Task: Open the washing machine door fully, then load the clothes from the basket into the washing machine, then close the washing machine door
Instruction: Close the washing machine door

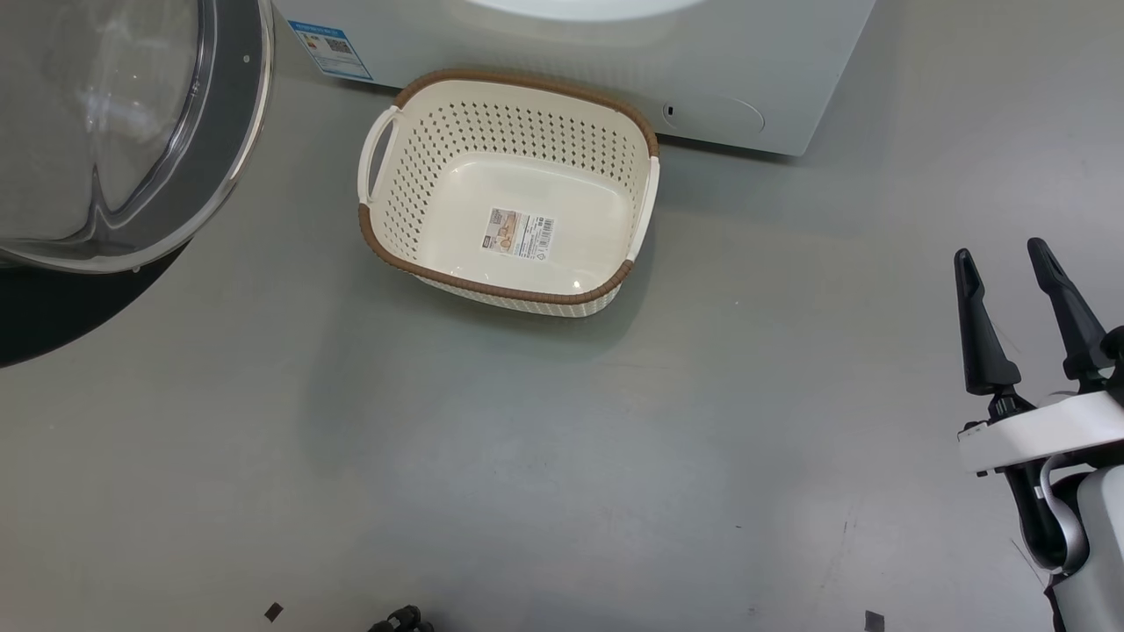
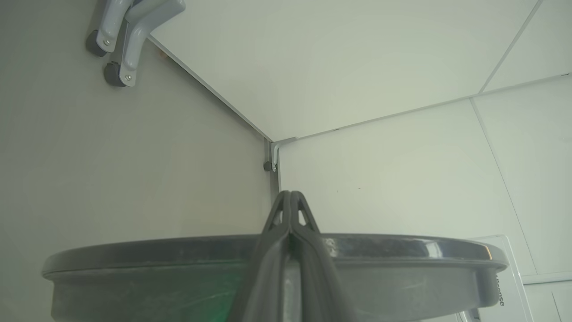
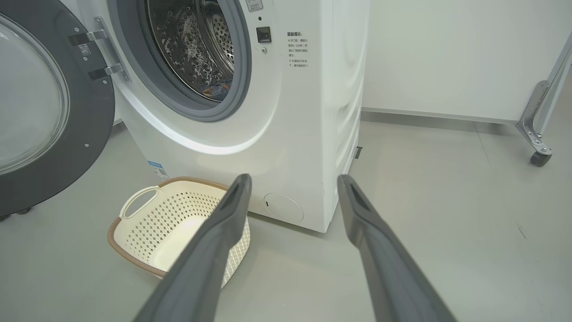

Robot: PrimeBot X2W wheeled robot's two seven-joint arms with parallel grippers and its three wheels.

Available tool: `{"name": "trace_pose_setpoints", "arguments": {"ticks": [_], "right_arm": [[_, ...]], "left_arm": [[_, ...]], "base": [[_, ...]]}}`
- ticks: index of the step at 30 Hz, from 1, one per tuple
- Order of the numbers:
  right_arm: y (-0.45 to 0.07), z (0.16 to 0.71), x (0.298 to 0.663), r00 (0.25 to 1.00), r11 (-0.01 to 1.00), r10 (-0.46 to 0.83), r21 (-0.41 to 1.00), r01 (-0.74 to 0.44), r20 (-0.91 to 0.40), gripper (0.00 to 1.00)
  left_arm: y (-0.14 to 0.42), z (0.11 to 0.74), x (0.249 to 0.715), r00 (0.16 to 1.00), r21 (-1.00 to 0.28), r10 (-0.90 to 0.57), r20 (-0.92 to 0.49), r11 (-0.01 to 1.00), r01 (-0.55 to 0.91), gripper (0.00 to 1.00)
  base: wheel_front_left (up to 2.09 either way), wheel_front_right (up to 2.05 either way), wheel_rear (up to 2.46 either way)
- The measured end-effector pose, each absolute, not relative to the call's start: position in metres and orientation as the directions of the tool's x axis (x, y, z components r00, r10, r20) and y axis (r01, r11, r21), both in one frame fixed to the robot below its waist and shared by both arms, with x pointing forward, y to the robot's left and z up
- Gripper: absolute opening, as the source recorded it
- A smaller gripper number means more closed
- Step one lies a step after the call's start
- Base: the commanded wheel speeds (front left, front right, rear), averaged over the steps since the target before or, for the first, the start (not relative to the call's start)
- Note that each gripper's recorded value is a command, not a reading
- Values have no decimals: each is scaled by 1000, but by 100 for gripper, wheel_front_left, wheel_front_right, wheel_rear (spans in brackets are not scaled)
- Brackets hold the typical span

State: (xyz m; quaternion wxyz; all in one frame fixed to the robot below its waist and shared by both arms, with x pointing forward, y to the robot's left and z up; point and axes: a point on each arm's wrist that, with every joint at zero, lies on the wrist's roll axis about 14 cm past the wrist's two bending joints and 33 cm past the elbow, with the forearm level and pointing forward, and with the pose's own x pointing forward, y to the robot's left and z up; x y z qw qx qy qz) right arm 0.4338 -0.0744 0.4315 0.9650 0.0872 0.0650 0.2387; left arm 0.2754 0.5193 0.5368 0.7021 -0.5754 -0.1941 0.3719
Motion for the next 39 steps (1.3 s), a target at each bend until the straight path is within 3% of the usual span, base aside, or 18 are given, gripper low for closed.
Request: {"name": "trace_pose_setpoints", "arguments": {"ticks": [39], "right_arm": [[-54,428,431,850,840,519,237,-488,-89,100]], "left_arm": [[487,538,287,835,-968,522,-171,67,-240,0]], "base": [[0,0,0]]}}
